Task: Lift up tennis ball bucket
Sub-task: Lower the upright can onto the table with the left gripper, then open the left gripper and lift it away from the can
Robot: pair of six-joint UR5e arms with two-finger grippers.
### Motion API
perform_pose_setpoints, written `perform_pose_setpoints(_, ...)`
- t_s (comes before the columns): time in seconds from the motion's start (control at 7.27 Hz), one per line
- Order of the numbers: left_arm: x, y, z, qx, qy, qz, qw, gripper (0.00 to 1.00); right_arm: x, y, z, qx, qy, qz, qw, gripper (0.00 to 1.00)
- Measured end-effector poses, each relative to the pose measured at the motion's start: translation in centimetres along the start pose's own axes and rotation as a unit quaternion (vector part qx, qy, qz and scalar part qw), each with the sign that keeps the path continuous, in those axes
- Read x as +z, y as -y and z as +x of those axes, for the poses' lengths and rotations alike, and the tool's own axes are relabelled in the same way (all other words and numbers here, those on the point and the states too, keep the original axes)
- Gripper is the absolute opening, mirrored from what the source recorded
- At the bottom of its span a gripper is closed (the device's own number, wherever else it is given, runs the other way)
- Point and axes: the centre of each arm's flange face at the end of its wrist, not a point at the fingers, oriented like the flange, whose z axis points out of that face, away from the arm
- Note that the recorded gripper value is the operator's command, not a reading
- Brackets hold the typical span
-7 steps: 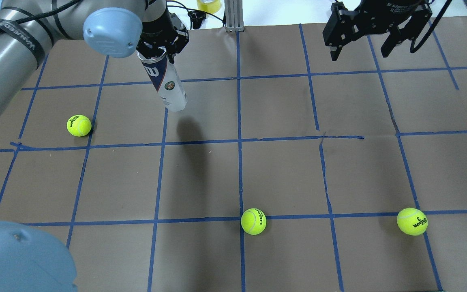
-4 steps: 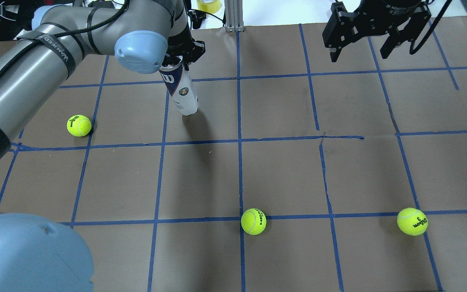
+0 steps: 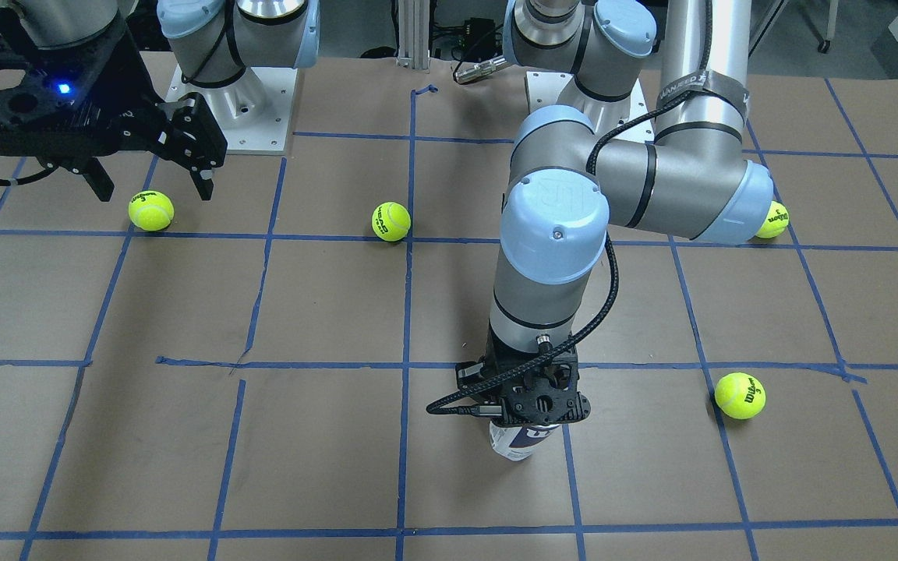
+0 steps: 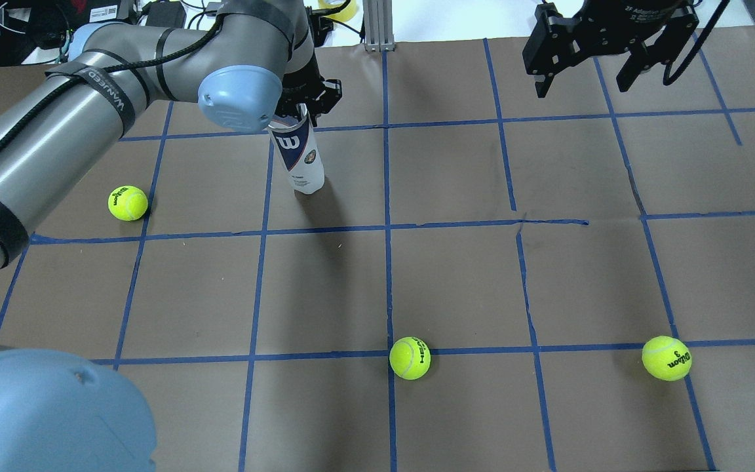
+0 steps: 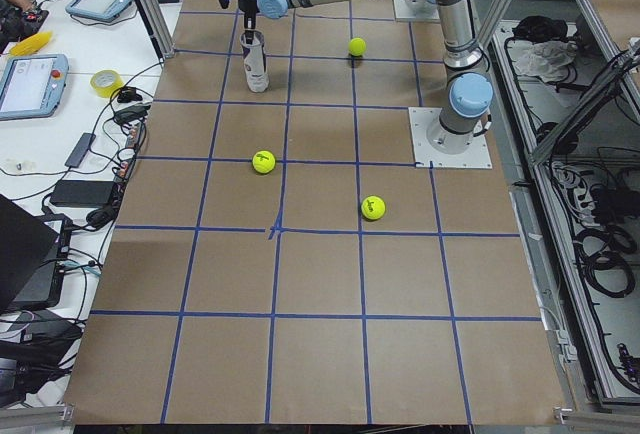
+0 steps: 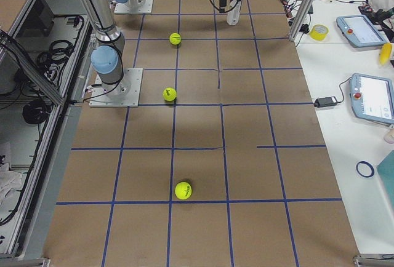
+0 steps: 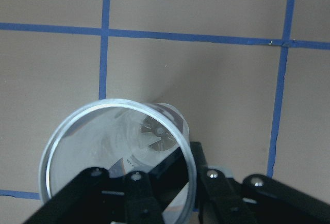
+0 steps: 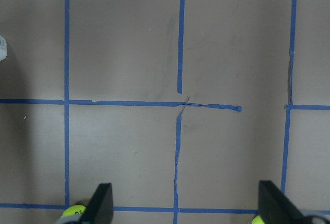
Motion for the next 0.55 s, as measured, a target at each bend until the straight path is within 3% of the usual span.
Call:
perform_pose_setpoints(0.28, -1.8, -0.3, 0.5, 0.002, -0.014, 0.007, 0.9999, 1.00, 0.0, 0.0, 0.0, 0.000, 0.000, 0.000, 1.0000, 1.00)
perform_pose_setpoints(0.55, -6.6, -0.4, 0.7, 0.003, -0.032, 0.018, 0.9993, 1.00, 0.0, 0.0, 0.0, -0.001, 0.000, 0.000, 1.0000, 1.00)
